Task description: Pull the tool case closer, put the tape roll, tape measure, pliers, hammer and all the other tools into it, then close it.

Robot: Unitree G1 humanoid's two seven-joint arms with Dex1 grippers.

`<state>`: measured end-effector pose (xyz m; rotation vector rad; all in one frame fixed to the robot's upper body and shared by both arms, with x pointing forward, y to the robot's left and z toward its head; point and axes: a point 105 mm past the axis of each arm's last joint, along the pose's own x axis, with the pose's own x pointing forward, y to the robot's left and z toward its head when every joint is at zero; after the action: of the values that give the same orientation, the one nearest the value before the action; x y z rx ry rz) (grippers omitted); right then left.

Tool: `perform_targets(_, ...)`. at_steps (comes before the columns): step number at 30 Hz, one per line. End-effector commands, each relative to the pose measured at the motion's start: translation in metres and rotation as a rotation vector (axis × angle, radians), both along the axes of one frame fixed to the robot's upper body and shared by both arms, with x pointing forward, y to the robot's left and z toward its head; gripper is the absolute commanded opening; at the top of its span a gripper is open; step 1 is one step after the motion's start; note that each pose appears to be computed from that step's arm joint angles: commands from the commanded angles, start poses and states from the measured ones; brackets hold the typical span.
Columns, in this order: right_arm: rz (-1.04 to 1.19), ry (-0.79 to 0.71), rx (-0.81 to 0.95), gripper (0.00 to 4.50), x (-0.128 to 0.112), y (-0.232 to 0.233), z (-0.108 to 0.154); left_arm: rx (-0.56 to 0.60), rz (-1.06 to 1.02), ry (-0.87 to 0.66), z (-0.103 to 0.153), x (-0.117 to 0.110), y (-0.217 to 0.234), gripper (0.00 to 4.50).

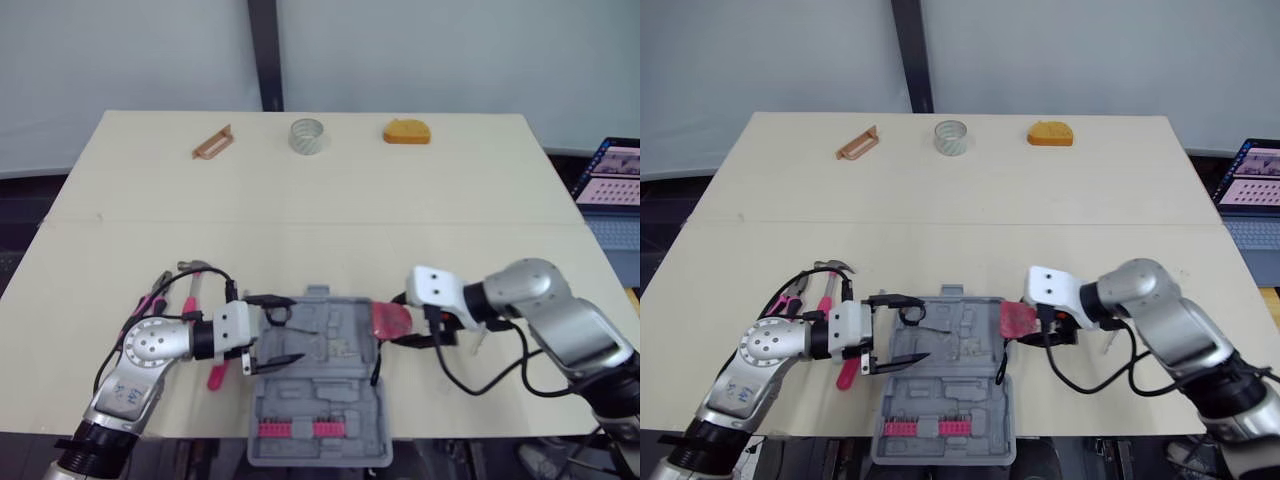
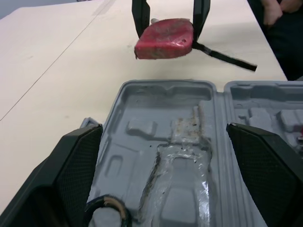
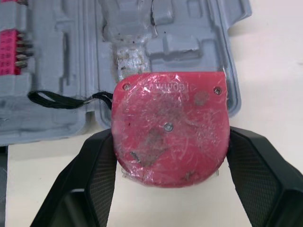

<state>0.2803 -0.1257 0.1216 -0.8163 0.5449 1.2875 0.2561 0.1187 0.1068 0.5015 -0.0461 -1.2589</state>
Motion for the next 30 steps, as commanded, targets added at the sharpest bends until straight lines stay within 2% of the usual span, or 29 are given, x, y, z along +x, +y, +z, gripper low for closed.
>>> perform_targets(1, -0.011, -0.055, -0.1, 2.91, 0.007, 0.008, 0.004, -0.029, 0.004, -0.031, 0.01, 0.002, -0.002, 4.5)
perform_targets(4, -0.014, -0.099, -0.142, 2.91, 0.016, 0.018, 0.004, -0.028, 0.007, -0.029, 0.01, 0.002, -0.003, 4.5)
perform_targets(15, 0.076, -0.18, -0.187, 2.91, 0.019, 0.052, 0.001, -0.043, 0.025, -0.026, 0.009, 0.002, -0.006, 4.5)
perform_targets(30, 0.094, -0.218, -0.221, 2.91, 0.025, 0.06, -0.01, -0.053, 0.034, -0.022, 0.007, 0.0, -0.007, 4.5)
